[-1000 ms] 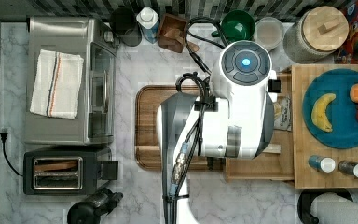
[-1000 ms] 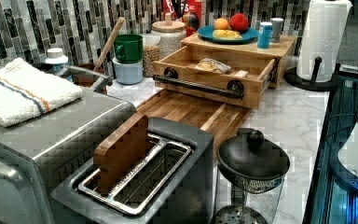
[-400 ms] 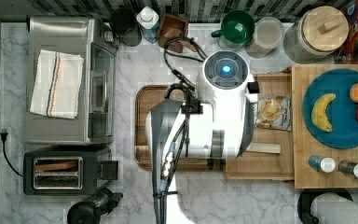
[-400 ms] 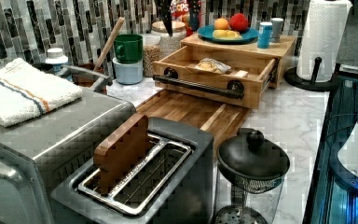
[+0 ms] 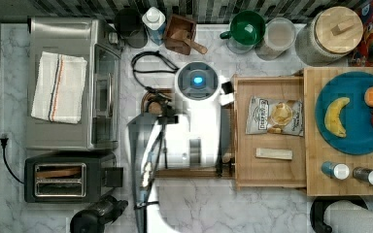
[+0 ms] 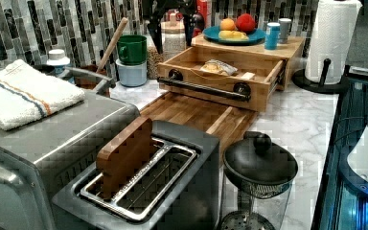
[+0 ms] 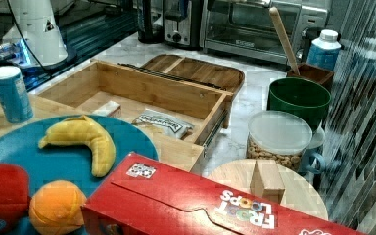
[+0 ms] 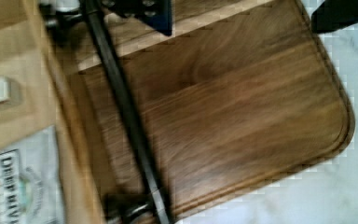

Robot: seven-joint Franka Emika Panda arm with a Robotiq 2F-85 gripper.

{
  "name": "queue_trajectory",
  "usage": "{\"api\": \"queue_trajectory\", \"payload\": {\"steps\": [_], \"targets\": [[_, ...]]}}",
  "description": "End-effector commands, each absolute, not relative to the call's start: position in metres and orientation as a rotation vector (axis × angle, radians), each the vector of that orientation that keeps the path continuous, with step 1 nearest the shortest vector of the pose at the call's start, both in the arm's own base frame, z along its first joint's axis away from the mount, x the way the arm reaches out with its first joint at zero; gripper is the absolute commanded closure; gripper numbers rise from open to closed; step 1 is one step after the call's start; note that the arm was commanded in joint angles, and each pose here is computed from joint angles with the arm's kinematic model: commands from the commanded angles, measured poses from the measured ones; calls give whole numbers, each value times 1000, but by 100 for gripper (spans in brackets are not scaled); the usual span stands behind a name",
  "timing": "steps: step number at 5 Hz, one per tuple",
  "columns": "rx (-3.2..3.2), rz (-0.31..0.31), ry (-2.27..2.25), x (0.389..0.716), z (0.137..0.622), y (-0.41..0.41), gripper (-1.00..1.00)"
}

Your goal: Close the drawer.

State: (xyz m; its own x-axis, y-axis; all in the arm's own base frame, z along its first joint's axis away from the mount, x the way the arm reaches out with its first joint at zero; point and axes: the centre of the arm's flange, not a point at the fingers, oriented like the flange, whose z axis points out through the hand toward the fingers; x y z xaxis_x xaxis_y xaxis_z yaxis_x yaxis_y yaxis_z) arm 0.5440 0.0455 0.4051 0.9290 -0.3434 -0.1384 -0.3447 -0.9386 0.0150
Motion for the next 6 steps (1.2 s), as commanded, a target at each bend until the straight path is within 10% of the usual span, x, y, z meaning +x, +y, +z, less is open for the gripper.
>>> {"api": "queue_trajectory", "payload": {"steps": [1,6], "targets": [[-3070,113,66,527,364,82,100],[-3074,163,126,538,284,42,100]]}}
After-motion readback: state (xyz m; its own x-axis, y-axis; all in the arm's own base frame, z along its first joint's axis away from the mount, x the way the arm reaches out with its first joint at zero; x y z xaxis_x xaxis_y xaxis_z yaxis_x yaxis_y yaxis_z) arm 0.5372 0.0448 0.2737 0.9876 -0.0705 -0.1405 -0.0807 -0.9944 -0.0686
